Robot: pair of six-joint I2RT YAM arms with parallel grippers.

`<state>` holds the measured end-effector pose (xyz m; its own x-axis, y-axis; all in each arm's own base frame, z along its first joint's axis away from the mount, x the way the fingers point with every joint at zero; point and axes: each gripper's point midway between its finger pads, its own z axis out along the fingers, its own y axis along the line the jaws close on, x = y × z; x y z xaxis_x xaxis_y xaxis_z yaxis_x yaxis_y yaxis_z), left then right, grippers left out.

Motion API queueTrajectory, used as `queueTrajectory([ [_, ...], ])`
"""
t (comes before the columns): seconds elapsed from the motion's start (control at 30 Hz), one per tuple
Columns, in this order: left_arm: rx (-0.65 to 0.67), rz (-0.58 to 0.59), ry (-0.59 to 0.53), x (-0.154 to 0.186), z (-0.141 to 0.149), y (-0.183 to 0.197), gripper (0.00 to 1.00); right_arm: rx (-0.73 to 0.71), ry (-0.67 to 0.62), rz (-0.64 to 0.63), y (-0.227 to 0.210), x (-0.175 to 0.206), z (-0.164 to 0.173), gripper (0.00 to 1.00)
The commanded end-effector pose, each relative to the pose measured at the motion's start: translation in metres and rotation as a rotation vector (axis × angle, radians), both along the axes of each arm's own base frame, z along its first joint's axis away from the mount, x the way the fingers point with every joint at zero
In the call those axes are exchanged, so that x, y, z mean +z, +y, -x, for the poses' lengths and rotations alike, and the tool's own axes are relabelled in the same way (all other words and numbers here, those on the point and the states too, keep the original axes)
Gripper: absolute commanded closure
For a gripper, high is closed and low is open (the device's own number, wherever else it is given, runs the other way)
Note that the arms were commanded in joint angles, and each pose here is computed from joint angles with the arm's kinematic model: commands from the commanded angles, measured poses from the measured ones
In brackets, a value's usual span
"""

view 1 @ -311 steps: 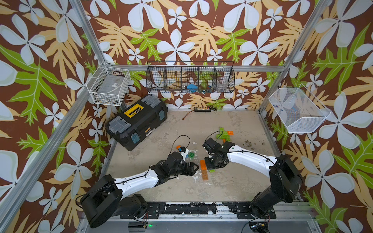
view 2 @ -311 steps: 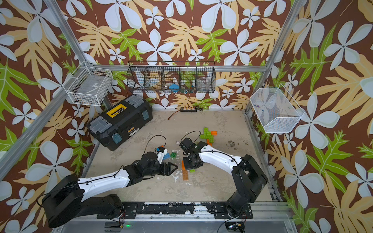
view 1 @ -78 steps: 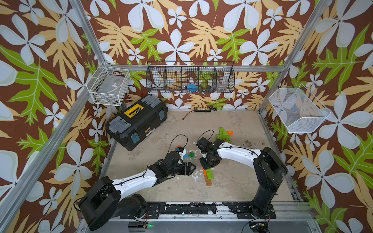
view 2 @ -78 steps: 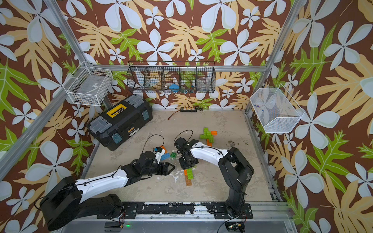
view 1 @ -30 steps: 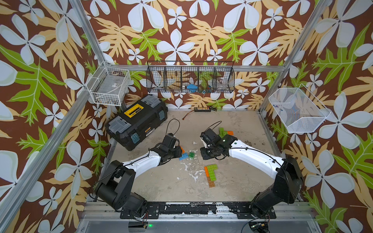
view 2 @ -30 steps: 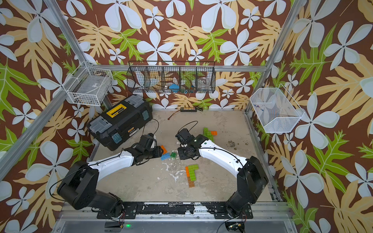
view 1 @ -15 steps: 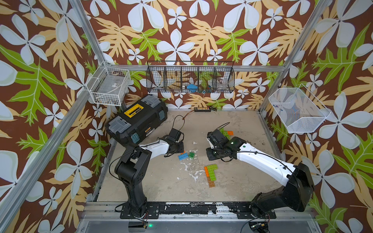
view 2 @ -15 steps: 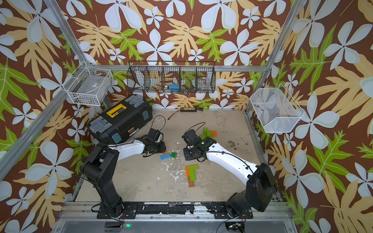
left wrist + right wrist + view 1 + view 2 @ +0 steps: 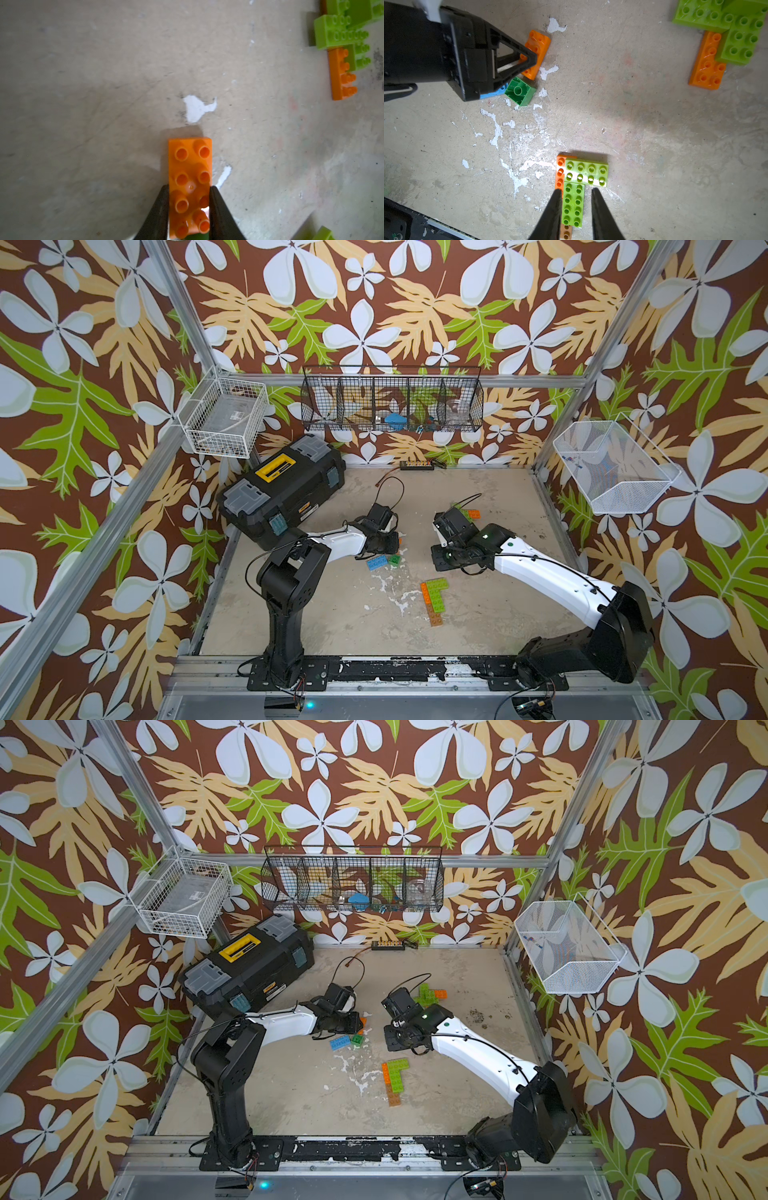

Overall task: Assemble a small pinwheel with lego
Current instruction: Move the lego brick at the center of the board.

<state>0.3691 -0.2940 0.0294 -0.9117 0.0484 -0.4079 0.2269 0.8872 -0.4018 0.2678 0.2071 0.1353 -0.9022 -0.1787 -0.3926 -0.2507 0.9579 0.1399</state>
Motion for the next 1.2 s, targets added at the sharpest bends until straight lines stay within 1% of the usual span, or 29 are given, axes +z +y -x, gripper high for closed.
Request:
queueTrajectory([
  [0.0, -0.048, -0.006, 0.097, -0.013, 0.026, -0.017, 0.75, -0.018, -0.009, 0.021, -0.007, 0.000, -0.001, 0.73],
  [0.1, -0.054, 0.002, 0.111, -0.014, 0.039, -0.028, 0.75, -0.056, -0.009, 0.034, -0.016, -0.001, -0.002, 0.73],
  [0.23, -0.042, 0.057, 0.130, -0.010, 0.059, -0.032, 0.74, -0.108, 0.012, 0.023, -0.027, -0.006, -0.005, 0.73],
  [0.3, -0.060, 0.087, 0.137, -0.007, 0.070, -0.037, 0.72, -0.117, 0.026, 0.003, -0.028, -0.009, -0.005, 0.73],
  [0.37, -0.084, 0.108, 0.143, -0.004, 0.078, -0.043, 0.68, -0.126, 0.037, -0.013, -0.029, -0.011, -0.007, 0.73],
  [0.67, -0.146, 0.191, 0.135, 0.020, 0.087, -0.057, 0.59, -0.122, 0.053, -0.011, -0.027, -0.018, -0.012, 0.72],
  [0.83, -0.166, 0.241, 0.115, 0.039, 0.091, -0.060, 0.50, -0.118, 0.079, -0.001, -0.024, -0.024, -0.014, 0.71],
  [0.9, -0.163, 0.246, 0.098, 0.046, 0.091, -0.057, 0.49, -0.121, 0.091, 0.004, -0.024, -0.027, -0.014, 0.71],
  [1.03, -0.130, 0.247, 0.024, 0.064, 0.091, -0.038, 0.50, -0.127, 0.112, -0.018, -0.015, -0.031, -0.014, 0.73],
  [1.17, -0.081, 0.250, -0.050, 0.078, 0.094, -0.008, 0.51, -0.086, 0.149, -0.066, 0.012, -0.042, -0.014, 0.74],
])
